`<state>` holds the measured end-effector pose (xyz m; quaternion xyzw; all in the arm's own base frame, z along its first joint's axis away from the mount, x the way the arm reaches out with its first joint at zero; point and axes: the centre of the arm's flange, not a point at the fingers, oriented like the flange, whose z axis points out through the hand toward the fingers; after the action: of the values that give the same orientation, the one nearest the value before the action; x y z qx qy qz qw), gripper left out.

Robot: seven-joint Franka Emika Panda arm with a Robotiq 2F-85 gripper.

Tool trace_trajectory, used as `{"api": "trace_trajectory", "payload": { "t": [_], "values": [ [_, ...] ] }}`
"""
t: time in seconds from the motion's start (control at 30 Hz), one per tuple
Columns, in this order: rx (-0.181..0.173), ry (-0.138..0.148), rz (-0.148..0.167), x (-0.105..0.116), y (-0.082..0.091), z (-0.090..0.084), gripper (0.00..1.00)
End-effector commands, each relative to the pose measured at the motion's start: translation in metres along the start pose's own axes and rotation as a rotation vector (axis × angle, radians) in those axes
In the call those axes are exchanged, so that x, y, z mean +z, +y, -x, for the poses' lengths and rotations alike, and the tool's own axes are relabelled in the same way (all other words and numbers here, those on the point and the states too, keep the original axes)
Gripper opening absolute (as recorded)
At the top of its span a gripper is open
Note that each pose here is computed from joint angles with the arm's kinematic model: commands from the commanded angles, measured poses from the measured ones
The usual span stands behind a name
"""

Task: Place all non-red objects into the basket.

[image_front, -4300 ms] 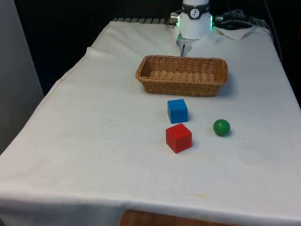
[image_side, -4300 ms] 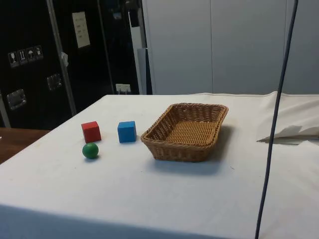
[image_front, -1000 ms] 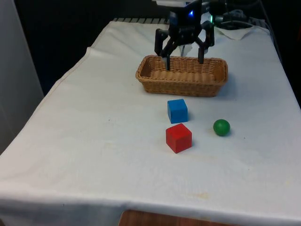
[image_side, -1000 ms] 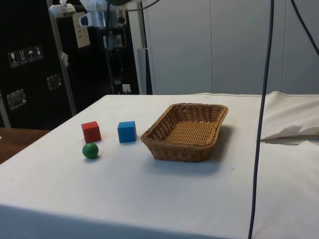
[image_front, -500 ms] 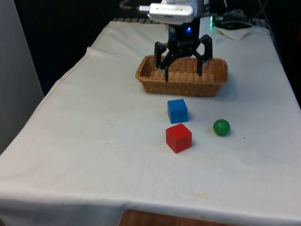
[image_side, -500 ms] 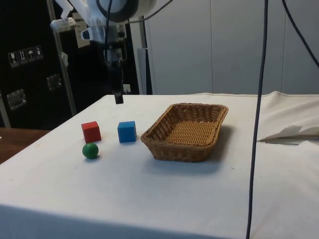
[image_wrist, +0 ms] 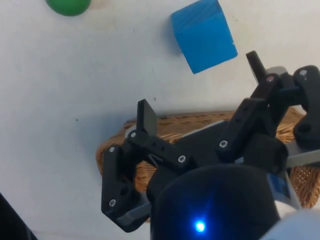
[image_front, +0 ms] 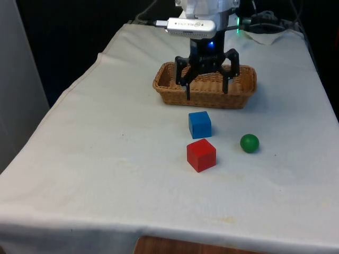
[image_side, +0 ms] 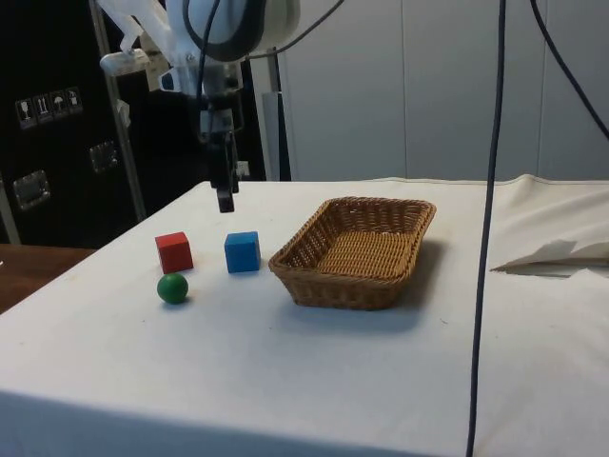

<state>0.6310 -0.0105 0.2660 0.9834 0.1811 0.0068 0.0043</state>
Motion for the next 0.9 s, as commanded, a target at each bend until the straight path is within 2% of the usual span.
{"api": "trace_trajectory", "payload": {
  "t": [0.0, 0.03, 0.07, 0.1, 0.23, 0.33, 0.37, 0.4, 0.5, 0.6, 0.63, 0.67, 0.87],
  "values": [
    [0.0, 0.019, -0.008, 0.002, -0.001, -0.001, 1.0],
    [-0.001, 0.023, -0.011, 0.003, -0.001, -0.002, 1.0],
    [0.001, 0.009, -0.004, 0.002, 0.0, 0.0, 1.0],
    [0.0, 0.027, -0.013, 0.005, -0.001, -0.002, 1.0],
    [0.001, 0.043, -0.023, 0.014, 0.0, -0.003, 1.0],
    [0.0, 0.05, -0.024, 0.02, 0.001, -0.002, 1.0],
    [0.0, 0.039, -0.02, 0.02, 0.001, -0.002, 1.0],
    [-0.003, 0.053, -0.024, 0.022, 0.001, -0.003, 1.0],
    [-0.013, 0.057, -0.02, 0.029, 0.002, -0.002, 1.0],
    [-0.022, 0.057, -0.016, 0.035, 0.003, -0.001, 1.0],
    [-0.016, 0.044, -0.015, 0.033, 0.003, -0.001, 1.0],
    [-0.023, 0.055, -0.015, 0.037, 0.004, -0.001, 1.0],
    [-0.044, 0.044, -0.013, 0.049, 0.005, 0.001, 1.0]
  ]
}}
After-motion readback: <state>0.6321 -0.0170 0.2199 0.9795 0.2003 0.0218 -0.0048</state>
